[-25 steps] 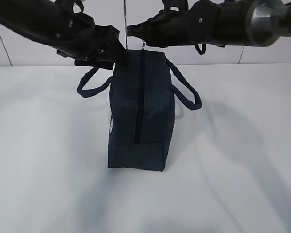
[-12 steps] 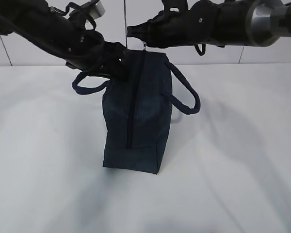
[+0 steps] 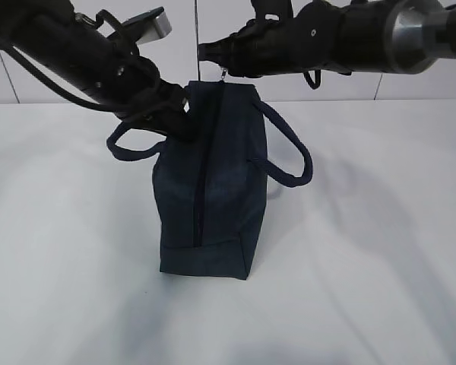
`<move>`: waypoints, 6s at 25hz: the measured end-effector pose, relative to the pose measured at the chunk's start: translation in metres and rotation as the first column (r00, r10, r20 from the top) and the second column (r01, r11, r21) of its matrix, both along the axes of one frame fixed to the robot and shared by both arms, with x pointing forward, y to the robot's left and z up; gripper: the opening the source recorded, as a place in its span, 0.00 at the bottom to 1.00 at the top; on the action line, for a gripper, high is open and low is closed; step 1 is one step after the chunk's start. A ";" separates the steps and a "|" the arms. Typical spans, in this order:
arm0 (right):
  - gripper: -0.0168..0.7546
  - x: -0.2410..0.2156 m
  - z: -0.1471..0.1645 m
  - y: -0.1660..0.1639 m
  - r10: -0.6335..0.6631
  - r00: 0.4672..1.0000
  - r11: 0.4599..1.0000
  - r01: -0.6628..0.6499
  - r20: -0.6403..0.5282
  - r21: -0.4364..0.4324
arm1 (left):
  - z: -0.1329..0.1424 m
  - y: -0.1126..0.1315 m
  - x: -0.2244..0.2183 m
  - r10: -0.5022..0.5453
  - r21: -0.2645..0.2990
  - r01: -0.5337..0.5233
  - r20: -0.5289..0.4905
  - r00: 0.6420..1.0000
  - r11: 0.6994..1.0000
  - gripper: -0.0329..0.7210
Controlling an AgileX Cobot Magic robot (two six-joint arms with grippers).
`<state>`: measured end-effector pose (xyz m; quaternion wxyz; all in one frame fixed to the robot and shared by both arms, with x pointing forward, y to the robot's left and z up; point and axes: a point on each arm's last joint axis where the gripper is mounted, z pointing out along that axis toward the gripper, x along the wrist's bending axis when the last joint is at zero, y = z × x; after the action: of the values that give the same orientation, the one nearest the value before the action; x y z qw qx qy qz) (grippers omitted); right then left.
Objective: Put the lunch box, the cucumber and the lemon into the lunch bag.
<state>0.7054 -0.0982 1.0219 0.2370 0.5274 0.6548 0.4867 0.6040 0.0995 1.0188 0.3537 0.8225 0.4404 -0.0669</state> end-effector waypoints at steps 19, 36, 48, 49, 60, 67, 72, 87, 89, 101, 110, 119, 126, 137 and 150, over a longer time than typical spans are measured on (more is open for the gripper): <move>0.02 0.007 -0.028 0.003 0.006 0.997 1.000 -0.008 -0.074 -0.019 | 0.008 0.010 -0.019 -0.191 0.115 0.193 -0.026 0.981 0.974 0.03; 0.02 0.005 -0.051 -0.027 0.012 0.940 0.998 -0.033 -0.340 -0.056 | 0.006 0.013 -0.024 -0.238 0.157 0.246 -0.067 0.969 0.956 0.03; 0.02 0.010 -0.042 -0.032 0.013 0.935 0.999 -0.025 -0.353 -0.030 | 0.028 0.012 -0.015 -0.231 0.172 0.229 -0.006 0.973 0.958 0.46; 0.02 0.011 -0.040 -0.032 0.014 0.937 0.999 -0.025 -0.349 -0.028 | 0.032 0.011 -0.013 -0.226 0.169 0.220 0.015 0.974 0.961 0.51; 0.02 0.013 -0.031 -0.031 0.029 0.938 0.999 -0.040 -0.345 -0.026 | 0.042 -0.003 0.022 -0.182 0.127 0.167 0.118 0.976 0.978 0.57; 0.02 0.012 -0.030 -0.030 0.037 0.935 0.999 -0.045 -0.351 -0.014 | 0.008 -0.014 0.040 -0.176 0.105 0.171 0.038 0.984 0.980 0.48; 0.02 0.012 -0.030 -0.029 0.039 0.935 0.999 -0.044 -0.354 -0.007 | 0.002 -0.014 0.042 -0.175 0.110 0.171 0.025 0.984 0.979 0.11; 0.02 0.015 -0.056 -0.031 0.039 0.910 0.997 -0.066 -0.412 -0.051 | 0.020 -0.014 0.039 -0.183 0.093 0.178 0.054 0.982 0.980 0.08; 0.02 0.016 -0.057 -0.031 0.039 0.909 0.997 -0.066 -0.414 -0.049 | 0.021 -0.014 0.039 -0.184 0.096 0.178 0.057 0.981 0.979 0.07; 0.02 0.017 -0.068 -0.030 0.037 0.898 0.997 -0.064 -0.438 -0.048 | 0.021 -0.013 0.038 -0.189 0.106 0.182 0.056 0.980 0.978 0.07; 0.02 0.016 -0.065 -0.031 0.040 0.898 0.996 -0.071 -0.438 -0.054 | 0.019 -0.013 0.038 -0.199 0.117 0.192 0.043 0.979 0.974 0.07; 0.11 0.022 -0.034 -0.030 0.059 0.924 0.989 -0.106 -0.378 -0.105 | 0.017 -0.011 0.041 -0.149 0.132 0.142 0.040 0.988 0.981 0.07; 0.51 0.030 0.008 -0.032 0.075 0.955 0.975 -0.131 -0.288 -0.179 | 0.016 -0.010 0.042 -0.124 0.137 0.119 0.033 0.992 0.983 0.08; 0.56 0.007 0.053 -0.040 0.098 0.874 0.922 -0.260 -0.476 -0.287 | 0.017 -0.007 0.038 -0.109 0.168 0.110 -0.014 0.994 0.980 0.45; 0.56 -0.013 0.105 -0.049 0.060 0.903 0.940 -0.194 -0.425 -0.281 | 0.041 0.012 0.024 -0.032 0.307 0.044 -0.045 0.999 0.951 0.66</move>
<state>0.6923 -0.1472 1.1270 0.1434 0.5282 0.7928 0.2683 0.6285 0.1116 1.0603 0.2112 0.8744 0.4364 -0.0203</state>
